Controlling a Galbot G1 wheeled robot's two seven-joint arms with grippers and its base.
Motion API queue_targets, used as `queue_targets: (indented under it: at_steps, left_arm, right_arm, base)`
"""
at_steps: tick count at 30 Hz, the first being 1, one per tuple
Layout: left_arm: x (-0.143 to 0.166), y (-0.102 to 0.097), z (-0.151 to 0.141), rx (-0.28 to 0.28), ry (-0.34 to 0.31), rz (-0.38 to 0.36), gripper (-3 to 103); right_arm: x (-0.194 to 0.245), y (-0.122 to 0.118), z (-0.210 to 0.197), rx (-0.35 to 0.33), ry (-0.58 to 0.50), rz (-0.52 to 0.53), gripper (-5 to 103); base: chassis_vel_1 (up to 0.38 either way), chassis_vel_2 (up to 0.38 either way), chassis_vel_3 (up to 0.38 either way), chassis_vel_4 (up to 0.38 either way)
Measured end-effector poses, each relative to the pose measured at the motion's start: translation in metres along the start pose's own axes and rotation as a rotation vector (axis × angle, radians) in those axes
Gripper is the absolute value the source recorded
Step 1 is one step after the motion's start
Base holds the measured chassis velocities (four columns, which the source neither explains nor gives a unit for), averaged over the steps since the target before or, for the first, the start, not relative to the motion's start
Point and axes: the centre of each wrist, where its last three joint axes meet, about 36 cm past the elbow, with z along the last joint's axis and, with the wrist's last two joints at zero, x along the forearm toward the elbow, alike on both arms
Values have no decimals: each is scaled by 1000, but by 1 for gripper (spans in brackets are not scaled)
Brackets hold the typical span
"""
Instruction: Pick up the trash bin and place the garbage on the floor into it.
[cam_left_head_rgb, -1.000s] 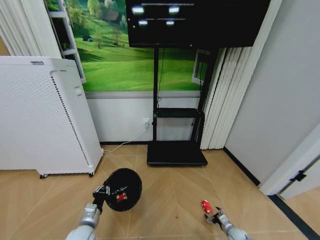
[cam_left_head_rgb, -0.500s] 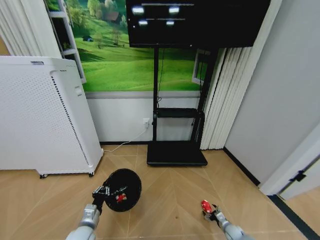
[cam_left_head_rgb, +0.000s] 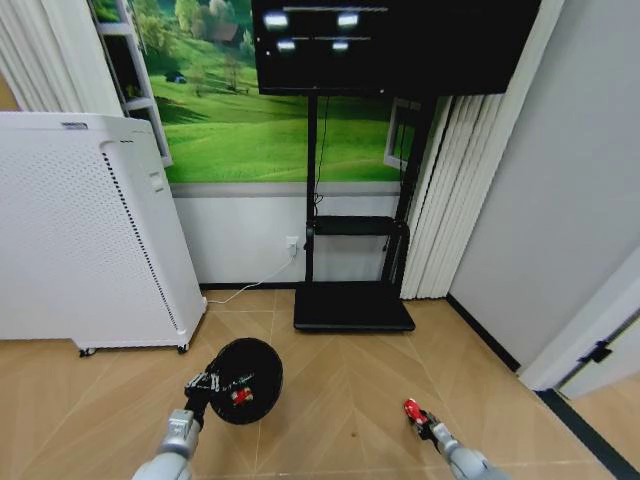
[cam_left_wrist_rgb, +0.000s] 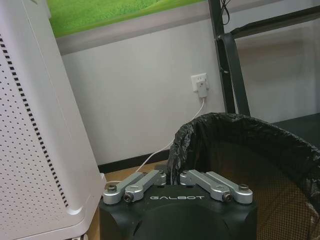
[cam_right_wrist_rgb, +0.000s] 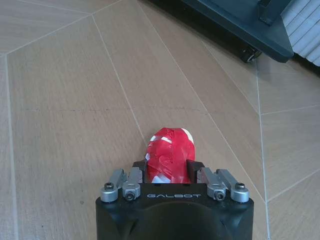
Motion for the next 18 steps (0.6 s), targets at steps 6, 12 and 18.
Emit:
queue_targets:
  at_steps: [6, 12, 18]
  left_arm:
    - [-3, -1, -1, 1, -6, 2, 7]
    - [-11, -7, -4, 11, -15, 11, 7]
    - [-24, -17, -5, 31, -23, 20, 7]
  right_arm:
    - [6, -7, -7, -12, -37, 2, 41]
    - [23, -26, -32, -44, -144, 20, 35]
    - [43, -48, -64, -79, -302, 21, 28]
  base:
    - [0, 0, 0, 0]
    - [0, 0, 0, 0]
    - [0, 0, 0, 0]
